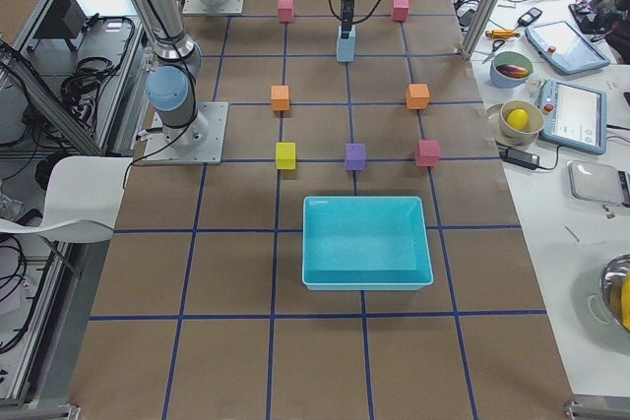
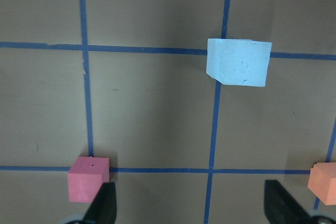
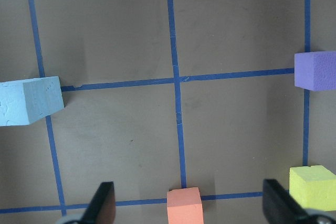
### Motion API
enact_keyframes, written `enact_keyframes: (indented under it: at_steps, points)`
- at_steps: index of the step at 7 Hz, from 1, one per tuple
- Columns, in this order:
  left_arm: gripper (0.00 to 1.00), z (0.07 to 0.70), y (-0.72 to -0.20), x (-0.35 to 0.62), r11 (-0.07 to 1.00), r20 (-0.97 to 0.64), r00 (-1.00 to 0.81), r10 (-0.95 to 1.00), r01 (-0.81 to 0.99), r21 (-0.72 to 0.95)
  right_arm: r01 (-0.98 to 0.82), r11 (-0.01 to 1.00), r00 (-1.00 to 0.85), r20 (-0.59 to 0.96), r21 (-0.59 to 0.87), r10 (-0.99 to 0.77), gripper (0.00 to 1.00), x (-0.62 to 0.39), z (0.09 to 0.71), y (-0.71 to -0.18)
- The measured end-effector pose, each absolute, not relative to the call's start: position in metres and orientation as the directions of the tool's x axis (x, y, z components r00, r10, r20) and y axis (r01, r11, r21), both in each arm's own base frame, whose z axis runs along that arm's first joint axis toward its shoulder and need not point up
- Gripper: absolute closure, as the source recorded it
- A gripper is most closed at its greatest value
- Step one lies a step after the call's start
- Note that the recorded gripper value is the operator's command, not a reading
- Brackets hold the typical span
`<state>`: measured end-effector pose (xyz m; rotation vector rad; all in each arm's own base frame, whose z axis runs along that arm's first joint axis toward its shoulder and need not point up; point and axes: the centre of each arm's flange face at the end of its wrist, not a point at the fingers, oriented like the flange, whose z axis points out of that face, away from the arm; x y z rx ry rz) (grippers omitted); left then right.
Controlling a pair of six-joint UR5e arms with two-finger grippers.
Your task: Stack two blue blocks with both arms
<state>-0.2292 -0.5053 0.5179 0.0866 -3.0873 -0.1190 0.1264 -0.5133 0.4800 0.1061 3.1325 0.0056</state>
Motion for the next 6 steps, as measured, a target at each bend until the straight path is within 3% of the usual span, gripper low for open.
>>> enact_keyframes:
  at_steps: [6]
  points:
    - [0.00,0.512,-0.501,-0.186,0.999,0.025,-1.000,0.010,0.009,-0.051,0.069,0.998,-0.998,-0.001,0.010,0.069,0.00,0.126,0.478,-0.514]
